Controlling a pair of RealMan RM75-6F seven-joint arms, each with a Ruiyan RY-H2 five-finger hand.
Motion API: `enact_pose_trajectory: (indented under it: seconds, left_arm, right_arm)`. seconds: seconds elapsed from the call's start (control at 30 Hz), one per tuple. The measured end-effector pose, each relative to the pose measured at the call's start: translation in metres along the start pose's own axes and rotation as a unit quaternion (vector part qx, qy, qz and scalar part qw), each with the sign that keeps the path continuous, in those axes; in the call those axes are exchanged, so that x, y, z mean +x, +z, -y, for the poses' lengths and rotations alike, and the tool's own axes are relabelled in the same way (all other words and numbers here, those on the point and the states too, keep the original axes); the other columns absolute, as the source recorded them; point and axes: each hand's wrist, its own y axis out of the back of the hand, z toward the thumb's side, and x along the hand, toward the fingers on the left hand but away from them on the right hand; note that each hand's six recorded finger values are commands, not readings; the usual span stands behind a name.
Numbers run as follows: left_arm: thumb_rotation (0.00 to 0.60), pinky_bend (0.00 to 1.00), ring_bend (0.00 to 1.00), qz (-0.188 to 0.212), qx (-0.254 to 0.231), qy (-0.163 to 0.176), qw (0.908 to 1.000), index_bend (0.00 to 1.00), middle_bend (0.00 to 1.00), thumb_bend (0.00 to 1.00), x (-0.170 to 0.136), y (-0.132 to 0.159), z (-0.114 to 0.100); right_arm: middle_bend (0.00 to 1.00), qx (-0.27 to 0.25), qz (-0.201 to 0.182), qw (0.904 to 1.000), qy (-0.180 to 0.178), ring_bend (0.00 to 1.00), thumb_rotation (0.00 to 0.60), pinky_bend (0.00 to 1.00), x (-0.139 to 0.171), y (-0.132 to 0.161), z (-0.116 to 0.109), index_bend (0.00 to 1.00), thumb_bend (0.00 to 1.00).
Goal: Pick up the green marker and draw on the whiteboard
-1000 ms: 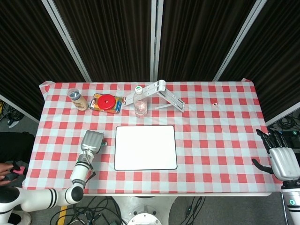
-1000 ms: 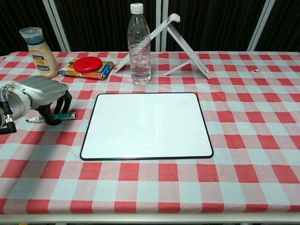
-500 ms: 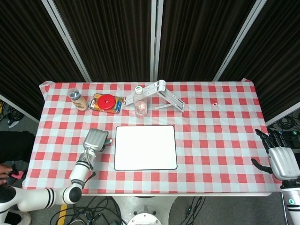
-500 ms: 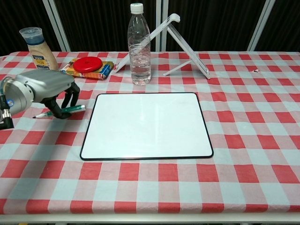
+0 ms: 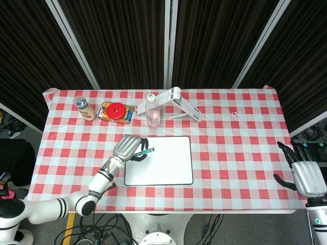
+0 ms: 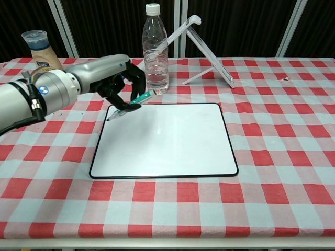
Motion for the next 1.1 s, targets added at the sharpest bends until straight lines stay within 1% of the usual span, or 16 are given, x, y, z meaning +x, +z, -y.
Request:
enact_pose_trajectory:
  seconds: [0.1, 0.17, 0.27, 0.37, 0.57, 0.77, 0.97, 1.1]
  left_arm:
    - [0.600, 1.00, 0.80, 0.021, -0.032, 0.003, 0.9993, 0.57, 0.58, 0.42, 0.012, 0.005, 0.006]
    - [0.600, 0.99, 0.78, 0.028, -0.048, 0.002, 0.9985, 0.57, 0.58, 0.42, 0.018, 0.007, 0.012]
    - [0.600, 0.96, 0.75, 0.031, -0.061, -0.001, 0.9977, 0.57, 0.57, 0.42, 0.027, 0.005, 0.017]
    - [0.600, 0.95, 0.74, 0.031, -0.076, -0.004, 0.9966, 0.57, 0.57, 0.42, 0.034, 0.005, 0.025]
    - [0.600, 0.95, 0.74, 0.036, -0.064, -0.002, 0.9973, 0.57, 0.57, 0.42, 0.043, 0.004, 0.034]
    - [0.600, 0.94, 0.73, 0.035, -0.059, -0.007, 0.9976, 0.57, 0.57, 0.42, 0.048, 0.002, 0.041]
    - [0.600, 0.91, 0.73, 0.038, -0.066, -0.024, 0.9968, 0.57, 0.57, 0.42, 0.040, 0.002, 0.049]
    - [0.600, 0.91, 0.73, 0.044, -0.077, -0.044, 0.9951, 0.57, 0.58, 0.42, 0.028, 0.007, 0.057]
  right_arm:
    - [0.18, 0.000, 0.001, 1.0000, 0.002, 0.00, 0.600, 0.01, 0.000, 0.000, 0.001, 0.00, 0.13]
    - [0.18, 0.000, 0.000, 1.0000, 0.004, 0.00, 0.600, 0.01, -0.001, 0.001, 0.001, 0.00, 0.13]
    - [0.18, -0.005, 0.000, 1.0000, 0.006, 0.00, 0.600, 0.01, -0.002, 0.001, 0.003, 0.00, 0.13]
    - [0.18, -0.008, 0.001, 0.9999, 0.007, 0.00, 0.600, 0.01, -0.002, 0.001, 0.005, 0.00, 0.13]
    - [0.18, -0.007, 0.001, 1.0000, 0.005, 0.00, 0.600, 0.01, -0.003, 0.000, 0.003, 0.00, 0.13]
    - [0.18, -0.008, 0.003, 0.9999, 0.007, 0.00, 0.600, 0.01, -0.003, 0.000, 0.004, 0.00, 0.13]
    - [0.18, -0.009, 0.000, 0.9999, 0.011, 0.00, 0.600, 0.01, -0.004, 0.001, 0.006, 0.00, 0.13]
    - [0.18, -0.010, -0.004, 0.9999, 0.014, 0.00, 0.600, 0.01, -0.004, 0.003, 0.008, 0.00, 0.13]
